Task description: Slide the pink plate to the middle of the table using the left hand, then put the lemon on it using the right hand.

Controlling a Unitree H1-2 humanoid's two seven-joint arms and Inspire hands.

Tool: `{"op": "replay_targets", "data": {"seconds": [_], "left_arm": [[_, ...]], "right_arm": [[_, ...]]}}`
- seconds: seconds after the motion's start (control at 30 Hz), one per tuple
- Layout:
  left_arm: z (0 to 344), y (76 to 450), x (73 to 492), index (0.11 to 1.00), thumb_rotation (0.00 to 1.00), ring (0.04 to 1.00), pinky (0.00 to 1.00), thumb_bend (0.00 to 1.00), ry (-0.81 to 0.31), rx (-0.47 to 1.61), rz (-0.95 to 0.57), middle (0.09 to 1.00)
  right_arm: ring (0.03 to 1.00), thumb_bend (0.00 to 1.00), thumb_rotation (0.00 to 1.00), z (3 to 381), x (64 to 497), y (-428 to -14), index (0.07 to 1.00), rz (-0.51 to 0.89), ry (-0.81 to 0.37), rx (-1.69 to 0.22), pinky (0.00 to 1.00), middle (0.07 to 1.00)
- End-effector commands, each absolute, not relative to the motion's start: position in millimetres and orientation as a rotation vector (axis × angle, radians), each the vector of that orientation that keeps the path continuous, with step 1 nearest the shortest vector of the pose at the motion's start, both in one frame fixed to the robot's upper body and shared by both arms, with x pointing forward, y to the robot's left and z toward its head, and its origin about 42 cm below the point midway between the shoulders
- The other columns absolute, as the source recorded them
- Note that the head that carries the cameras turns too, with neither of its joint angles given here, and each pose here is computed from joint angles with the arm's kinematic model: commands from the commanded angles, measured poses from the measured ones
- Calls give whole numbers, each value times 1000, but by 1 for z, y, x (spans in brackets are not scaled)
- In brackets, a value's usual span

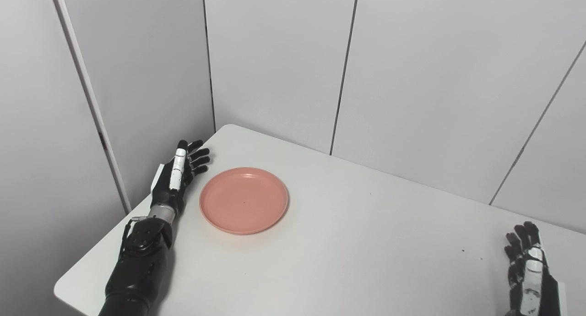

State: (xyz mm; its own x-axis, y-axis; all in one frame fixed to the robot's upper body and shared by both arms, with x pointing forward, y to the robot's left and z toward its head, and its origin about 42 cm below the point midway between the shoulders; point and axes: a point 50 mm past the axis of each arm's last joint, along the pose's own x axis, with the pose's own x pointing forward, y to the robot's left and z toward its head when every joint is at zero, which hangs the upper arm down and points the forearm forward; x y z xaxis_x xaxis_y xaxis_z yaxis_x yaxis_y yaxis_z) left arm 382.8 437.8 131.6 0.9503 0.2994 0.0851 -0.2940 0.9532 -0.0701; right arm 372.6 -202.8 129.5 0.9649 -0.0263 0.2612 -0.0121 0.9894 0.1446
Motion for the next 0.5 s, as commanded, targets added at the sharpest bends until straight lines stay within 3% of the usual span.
{"op": "replay_targets", "data": {"seconds": [0.0,0.2,0.47], "left_arm": [[138,413,397,803,1000,809,808,745,-100,-75,211,802],[138,399,403,803,1000,794,787,800,-77,-52,173,793],[148,377,407,814,1000,810,803,777,-79,-46,115,806]], "right_arm": [[937,582,944,105,357,-204,936,-27,-189,156,969,939],[933,581,940,105,357,-204,933,-27,-195,154,964,935],[943,583,951,106,357,-205,943,-25,-192,154,976,945]]}}
